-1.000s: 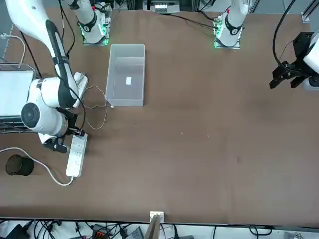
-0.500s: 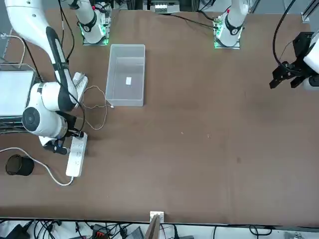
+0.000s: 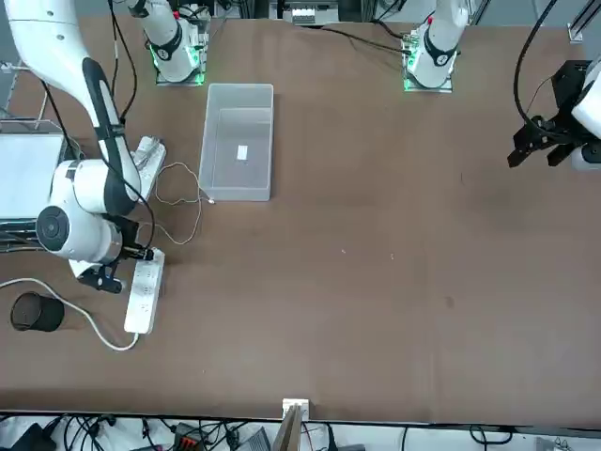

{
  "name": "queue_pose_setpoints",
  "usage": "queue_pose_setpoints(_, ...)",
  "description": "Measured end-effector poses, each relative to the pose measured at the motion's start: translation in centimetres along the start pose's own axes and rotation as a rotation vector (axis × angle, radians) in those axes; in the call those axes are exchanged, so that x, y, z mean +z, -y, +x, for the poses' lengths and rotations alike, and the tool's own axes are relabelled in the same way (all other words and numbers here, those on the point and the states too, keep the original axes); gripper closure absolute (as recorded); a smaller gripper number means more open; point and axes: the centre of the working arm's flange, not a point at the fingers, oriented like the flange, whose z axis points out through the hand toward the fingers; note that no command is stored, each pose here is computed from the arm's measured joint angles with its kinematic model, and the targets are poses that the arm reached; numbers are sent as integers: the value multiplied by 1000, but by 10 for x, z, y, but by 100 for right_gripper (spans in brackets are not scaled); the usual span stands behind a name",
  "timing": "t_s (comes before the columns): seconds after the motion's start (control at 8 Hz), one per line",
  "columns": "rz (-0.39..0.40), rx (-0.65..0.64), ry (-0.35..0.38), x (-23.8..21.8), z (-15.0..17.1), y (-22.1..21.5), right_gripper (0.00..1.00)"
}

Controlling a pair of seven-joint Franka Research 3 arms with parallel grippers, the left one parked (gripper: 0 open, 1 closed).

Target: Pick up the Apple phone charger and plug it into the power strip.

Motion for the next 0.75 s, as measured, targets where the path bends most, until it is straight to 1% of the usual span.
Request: queue_pose_setpoints(0.75, -1, -34, 6, 5, -2, 1, 63)
